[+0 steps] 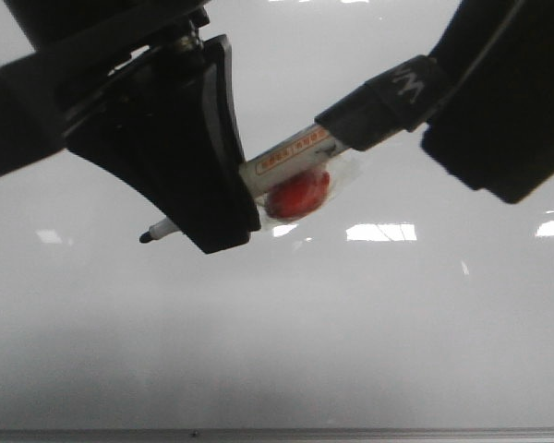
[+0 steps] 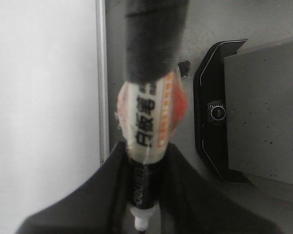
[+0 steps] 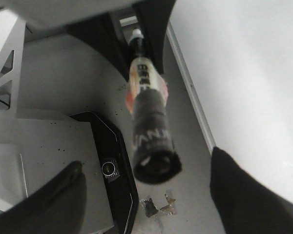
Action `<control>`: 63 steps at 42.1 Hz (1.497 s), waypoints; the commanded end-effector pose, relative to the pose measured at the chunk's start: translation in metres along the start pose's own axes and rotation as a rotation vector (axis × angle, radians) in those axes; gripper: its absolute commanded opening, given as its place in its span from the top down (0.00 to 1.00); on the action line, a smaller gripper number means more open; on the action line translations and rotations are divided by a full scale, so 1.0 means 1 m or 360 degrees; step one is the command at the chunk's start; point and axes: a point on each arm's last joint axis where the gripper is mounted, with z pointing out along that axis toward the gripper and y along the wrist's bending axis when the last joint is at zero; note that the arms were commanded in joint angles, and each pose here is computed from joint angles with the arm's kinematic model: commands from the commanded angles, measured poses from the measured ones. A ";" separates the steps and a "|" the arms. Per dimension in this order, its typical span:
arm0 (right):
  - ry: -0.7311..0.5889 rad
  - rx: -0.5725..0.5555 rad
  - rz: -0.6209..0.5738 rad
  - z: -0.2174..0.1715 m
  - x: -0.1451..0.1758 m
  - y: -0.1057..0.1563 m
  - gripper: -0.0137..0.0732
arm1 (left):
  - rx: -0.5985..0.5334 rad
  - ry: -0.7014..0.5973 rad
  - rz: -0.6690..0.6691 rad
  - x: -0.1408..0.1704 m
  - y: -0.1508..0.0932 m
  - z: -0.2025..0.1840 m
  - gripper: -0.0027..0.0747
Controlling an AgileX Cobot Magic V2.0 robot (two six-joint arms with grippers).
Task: Write number 9 on whiteboard
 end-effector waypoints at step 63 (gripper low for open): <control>0.0024 0.0216 0.0047 -0.012 -0.015 -0.003 0.92 | -0.0270 -0.0205 -0.0394 0.021 0.018 -0.064 0.40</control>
